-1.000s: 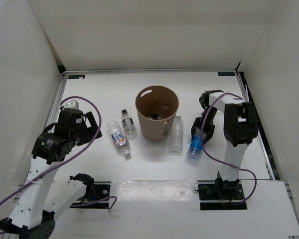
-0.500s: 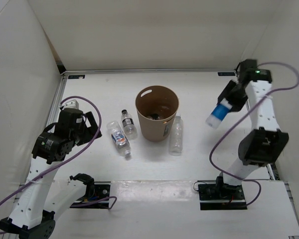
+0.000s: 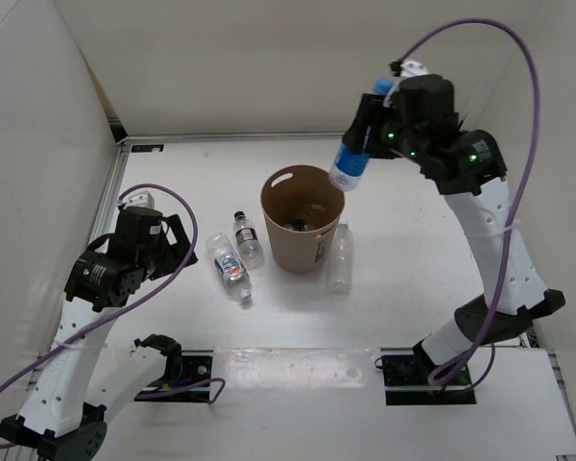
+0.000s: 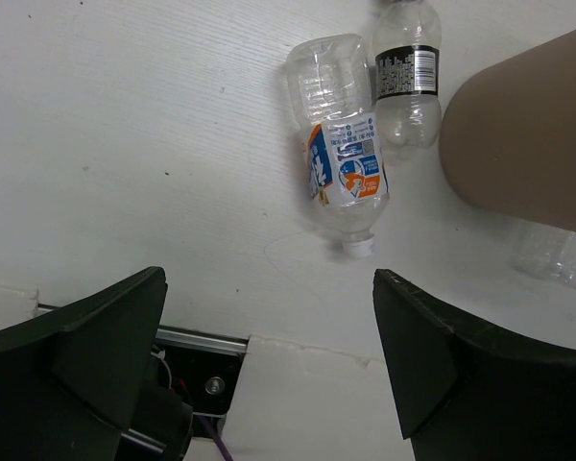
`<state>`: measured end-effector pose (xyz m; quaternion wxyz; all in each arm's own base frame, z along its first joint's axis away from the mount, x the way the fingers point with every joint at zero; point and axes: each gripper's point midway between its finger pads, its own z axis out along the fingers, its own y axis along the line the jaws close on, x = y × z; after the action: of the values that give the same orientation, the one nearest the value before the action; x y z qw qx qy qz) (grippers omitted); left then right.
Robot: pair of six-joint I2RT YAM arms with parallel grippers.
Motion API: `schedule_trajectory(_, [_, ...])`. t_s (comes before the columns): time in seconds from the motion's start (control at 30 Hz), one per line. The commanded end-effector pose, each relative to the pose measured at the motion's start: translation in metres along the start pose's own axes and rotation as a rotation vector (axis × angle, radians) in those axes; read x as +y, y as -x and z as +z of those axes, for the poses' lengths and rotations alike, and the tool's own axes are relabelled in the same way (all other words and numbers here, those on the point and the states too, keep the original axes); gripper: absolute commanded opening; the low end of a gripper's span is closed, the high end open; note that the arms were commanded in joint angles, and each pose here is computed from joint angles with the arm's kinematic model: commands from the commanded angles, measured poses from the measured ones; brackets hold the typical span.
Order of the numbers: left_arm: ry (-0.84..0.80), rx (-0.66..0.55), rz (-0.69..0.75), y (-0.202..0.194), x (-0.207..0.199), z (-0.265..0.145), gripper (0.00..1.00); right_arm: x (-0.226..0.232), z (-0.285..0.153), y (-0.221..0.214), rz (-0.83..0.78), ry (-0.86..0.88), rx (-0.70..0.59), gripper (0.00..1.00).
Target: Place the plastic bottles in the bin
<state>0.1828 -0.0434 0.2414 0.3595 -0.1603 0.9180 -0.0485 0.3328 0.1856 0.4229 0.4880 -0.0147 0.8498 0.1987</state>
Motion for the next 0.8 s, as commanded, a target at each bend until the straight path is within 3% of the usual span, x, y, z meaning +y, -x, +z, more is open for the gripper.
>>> schedule_trajectory(0.0, [-0.016,-0.005,-0.006,0.001,-0.004,0.000,1.00,0.042,0.000,0.017,-0.191,0.041,-0.121,0.31])
schedule_trajectory(0.2, [-0.020,-0.007,-0.004,0.001,-0.004,-0.001,1.00,0.068,0.021,-0.023,-0.263,0.080,-0.006,0.34])
schedule_trajectory(0.5, [-0.020,-0.014,-0.004,0.001,-0.002,-0.001,1.00,0.064,0.044,-0.052,-0.292,0.032,0.078,0.44])
schedule_trajectory(0.77, [-0.013,-0.019,-0.001,0.000,0.000,-0.002,1.00,0.039,0.060,-0.077,-0.222,-0.099,0.170,0.45])
